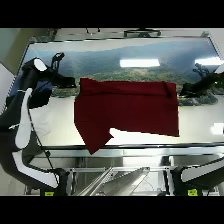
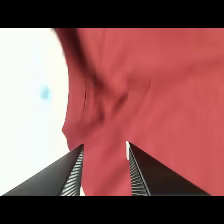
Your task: Fold the shirts.
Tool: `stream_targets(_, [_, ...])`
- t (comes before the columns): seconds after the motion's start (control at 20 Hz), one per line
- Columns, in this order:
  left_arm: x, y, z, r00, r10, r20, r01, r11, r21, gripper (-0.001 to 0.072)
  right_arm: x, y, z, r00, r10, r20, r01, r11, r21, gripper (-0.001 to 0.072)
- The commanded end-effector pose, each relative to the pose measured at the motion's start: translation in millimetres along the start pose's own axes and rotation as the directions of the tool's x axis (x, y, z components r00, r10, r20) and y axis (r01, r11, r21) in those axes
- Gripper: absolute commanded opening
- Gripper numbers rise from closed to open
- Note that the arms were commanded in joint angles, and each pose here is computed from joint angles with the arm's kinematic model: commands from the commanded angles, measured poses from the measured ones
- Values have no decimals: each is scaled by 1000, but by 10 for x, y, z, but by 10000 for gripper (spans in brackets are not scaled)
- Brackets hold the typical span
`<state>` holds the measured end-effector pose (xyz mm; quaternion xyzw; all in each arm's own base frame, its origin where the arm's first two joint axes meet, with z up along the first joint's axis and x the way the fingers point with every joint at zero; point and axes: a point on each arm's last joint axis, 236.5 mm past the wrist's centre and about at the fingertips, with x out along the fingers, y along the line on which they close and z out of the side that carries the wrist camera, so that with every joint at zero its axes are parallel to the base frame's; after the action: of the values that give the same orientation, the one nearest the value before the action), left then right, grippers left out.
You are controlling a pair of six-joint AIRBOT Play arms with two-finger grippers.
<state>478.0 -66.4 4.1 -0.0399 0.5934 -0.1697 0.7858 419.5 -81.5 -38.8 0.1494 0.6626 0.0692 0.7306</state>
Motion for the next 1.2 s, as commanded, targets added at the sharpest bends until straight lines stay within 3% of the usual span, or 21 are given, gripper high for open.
stream_targets(0.0, [-217,81,-753,991,-32,-127,17,993,-117,296,-95,-66,-644,997,24,-72,-17,995,99,436])
stream_targets(0.25, [8,-174,-1723,973,-169,-156,116,946,-302,296,346,23,-1540,980,98,-171,-63,978,200,436])
stream_targets(0.5, [98,-343,-2332,961,-195,-193,119,930,-349,296,756,372,-1877,948,266,-174,-219,943,250,435])
stream_targets(0.8, [231,-388,-2702,971,-174,-164,101,920,-380,296,770,479,-1842,939,311,-145,-269,929,253,435])
stream_targets(0.95, [297,-474,-2759,970,-201,-137,128,902,-413,296,688,349,-1899,944,270,-188,-221,944,245,436])
stream_targets(1.15, [410,-559,-2675,965,-238,-114,172,895,-411,297,442,241,-1775,960,258,-108,-223,939,262,437])
